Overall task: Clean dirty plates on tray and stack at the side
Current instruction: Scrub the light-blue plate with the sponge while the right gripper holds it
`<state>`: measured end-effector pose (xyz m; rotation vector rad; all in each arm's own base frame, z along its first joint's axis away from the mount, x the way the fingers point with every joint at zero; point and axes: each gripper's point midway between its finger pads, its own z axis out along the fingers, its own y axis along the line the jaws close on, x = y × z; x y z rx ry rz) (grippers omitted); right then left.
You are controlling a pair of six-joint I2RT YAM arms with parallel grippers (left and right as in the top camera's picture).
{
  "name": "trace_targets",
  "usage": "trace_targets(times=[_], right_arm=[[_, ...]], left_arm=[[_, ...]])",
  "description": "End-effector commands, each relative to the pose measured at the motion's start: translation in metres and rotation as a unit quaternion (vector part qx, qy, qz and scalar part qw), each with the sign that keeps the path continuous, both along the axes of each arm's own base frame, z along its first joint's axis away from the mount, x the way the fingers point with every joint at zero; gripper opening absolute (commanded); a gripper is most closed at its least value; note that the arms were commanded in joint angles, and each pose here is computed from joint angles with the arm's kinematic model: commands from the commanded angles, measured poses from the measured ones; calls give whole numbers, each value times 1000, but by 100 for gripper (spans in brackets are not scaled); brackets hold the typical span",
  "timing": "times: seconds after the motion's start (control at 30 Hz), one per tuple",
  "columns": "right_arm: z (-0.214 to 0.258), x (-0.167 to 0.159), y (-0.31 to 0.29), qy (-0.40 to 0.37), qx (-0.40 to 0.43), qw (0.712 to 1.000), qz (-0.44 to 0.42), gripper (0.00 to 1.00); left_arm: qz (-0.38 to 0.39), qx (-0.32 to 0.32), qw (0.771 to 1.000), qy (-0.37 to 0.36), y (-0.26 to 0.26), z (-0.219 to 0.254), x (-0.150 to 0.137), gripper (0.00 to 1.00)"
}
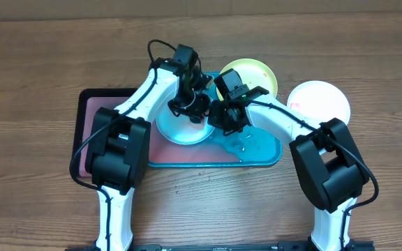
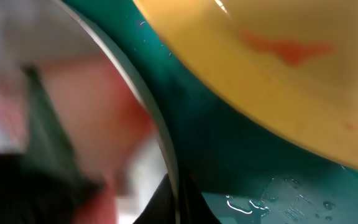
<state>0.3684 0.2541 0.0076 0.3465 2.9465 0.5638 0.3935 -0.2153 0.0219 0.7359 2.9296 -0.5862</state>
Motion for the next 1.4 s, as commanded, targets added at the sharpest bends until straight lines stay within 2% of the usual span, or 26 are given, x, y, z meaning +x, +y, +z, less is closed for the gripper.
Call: trace_targets(times=[0.0,0.1,0.2,0.27,0.37,0.47,0.53,0.63,0.7,0.73,0.83,0.93,1.0,1.07,1.23,1.37], right_arm=[[-3,1,0,-1,-7,1000,7,4],[-3,1,0,-1,-7,1000,7,4],[-3,1,0,-1,-7,1000,7,4],[-3,1,0,-1,-7,1000,7,4],[-3,1,0,-1,-7,1000,7,4],[-3,1,0,-1,-7,1000,7,4],[-3,1,0,-1,-7,1000,7,4],[-3,1,0,-2,-7,1000,7,4],[-3,1,0,-1,-7,1000,7,4],[-3,1,0,-1,-7,1000,7,4],[-3,1,0,-1,-7,1000,7,4],[-3,1,0,-1,-7,1000,7,4],[-3,1,0,-1,-6,1000,7,4],[-3,0,1,0,-4,1000,8,4],[-3,0,1,0,-4,1000,8,4],[-3,0,1,0,-4,1000,8,4]], left_arm=[[-60,-67,996,13,-22,7,-13,4],[-24,-32,999,7,-10,2,-2,4],[121,74,990,-21,29,-10,28,4],[236,153,958,-49,64,-11,45,4],[347,246,900,-91,107,-6,53,4],[398,306,857,-114,134,2,48,4],[400,328,849,-113,142,4,42,4],[385,345,852,-88,145,2,28,4],[340,339,875,-55,137,-2,17,4],[302,320,897,-32,127,-7,11,4],[176,211,961,40,80,-15,-8,4],[71,76,991,88,33,-8,-27,4],[29,4,994,101,10,1,-34,4],[22,-20,995,100,3,4,-33,4],[69,-22,995,69,1,2,-9,4],[172,35,984,14,22,-6,28,4]])
